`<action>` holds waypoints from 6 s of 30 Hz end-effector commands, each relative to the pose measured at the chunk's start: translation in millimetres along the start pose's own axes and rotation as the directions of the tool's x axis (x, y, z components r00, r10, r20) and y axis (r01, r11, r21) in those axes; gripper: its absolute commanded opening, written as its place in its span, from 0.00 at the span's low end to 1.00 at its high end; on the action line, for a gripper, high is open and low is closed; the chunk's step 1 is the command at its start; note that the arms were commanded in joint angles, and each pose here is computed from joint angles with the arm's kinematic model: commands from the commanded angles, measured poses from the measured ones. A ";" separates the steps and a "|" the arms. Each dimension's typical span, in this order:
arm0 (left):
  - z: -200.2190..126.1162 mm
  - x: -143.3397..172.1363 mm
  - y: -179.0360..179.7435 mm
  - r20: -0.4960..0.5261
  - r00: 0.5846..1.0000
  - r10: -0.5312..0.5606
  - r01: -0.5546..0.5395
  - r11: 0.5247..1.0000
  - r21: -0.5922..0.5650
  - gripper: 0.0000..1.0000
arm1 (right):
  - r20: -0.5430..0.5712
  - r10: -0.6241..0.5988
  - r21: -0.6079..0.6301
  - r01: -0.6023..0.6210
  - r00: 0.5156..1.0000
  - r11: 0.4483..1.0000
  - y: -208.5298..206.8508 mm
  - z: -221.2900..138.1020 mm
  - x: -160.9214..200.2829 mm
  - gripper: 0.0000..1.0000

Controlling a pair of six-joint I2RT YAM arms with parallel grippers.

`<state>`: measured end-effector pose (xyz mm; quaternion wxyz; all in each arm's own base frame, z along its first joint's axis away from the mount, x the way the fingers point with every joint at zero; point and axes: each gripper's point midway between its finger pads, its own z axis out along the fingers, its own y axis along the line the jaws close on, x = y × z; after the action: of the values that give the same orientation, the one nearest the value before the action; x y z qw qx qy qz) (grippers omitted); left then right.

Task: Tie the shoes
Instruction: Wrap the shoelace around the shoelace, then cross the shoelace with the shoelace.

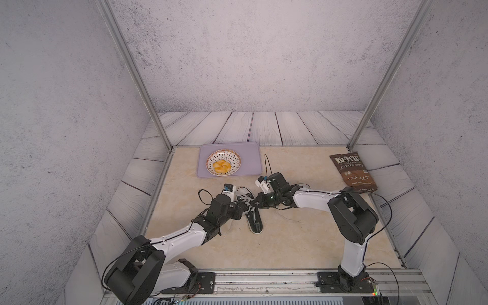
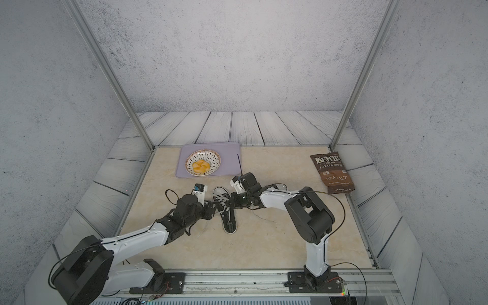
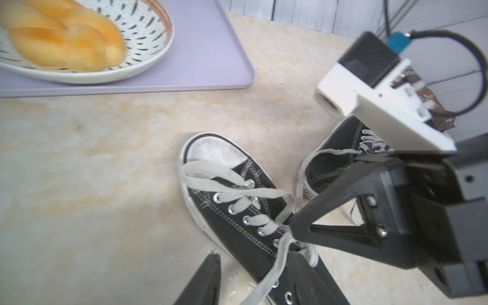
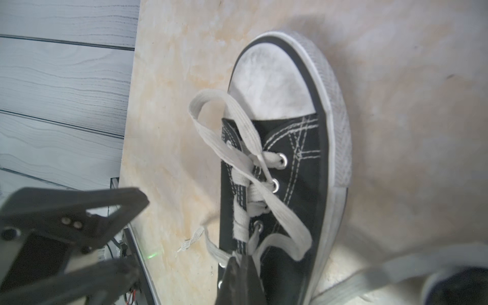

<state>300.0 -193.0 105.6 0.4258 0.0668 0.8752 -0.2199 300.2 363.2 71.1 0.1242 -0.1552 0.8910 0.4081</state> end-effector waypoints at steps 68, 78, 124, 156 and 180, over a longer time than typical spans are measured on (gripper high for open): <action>-8.8 55.8 -154.1 -0.091 0.871 0.484 -0.390 0.791 0.472 0.06 | 0.034 -0.090 0.067 0.087 0.995 0.994 4.4 -9.9 -22.3 0.00; -15.1 65.3 -171.0 -0.090 0.859 0.503 -0.385 0.752 0.535 0.73 | 0.027 -0.089 0.060 0.087 0.996 0.994 2.4 -10.6 -20.9 0.00; 55.9 4.4 -45.2 -0.021 0.870 0.493 -0.472 0.845 0.251 0.00 | 0.032 -0.218 -0.015 0.218 0.976 0.976 14.5 -29.2 -12.5 0.21; 45.2 7.8 -45.4 -0.044 0.924 0.380 -0.355 0.895 0.270 0.04 | -0.008 -0.272 -0.114 0.269 0.962 0.956 -30.0 -6.5 66.6 0.29; 44.0 11.1 -54.7 -0.066 0.933 0.354 -0.315 0.892 0.324 0.09 | 0.037 -0.278 -0.018 0.279 0.960 0.960 -25.3 -38.0 67.1 0.17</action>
<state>304.9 -260.2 83.4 0.3838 0.2992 0.8328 -0.2639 245.1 309.6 45.2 0.1832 -0.2732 0.8535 0.4041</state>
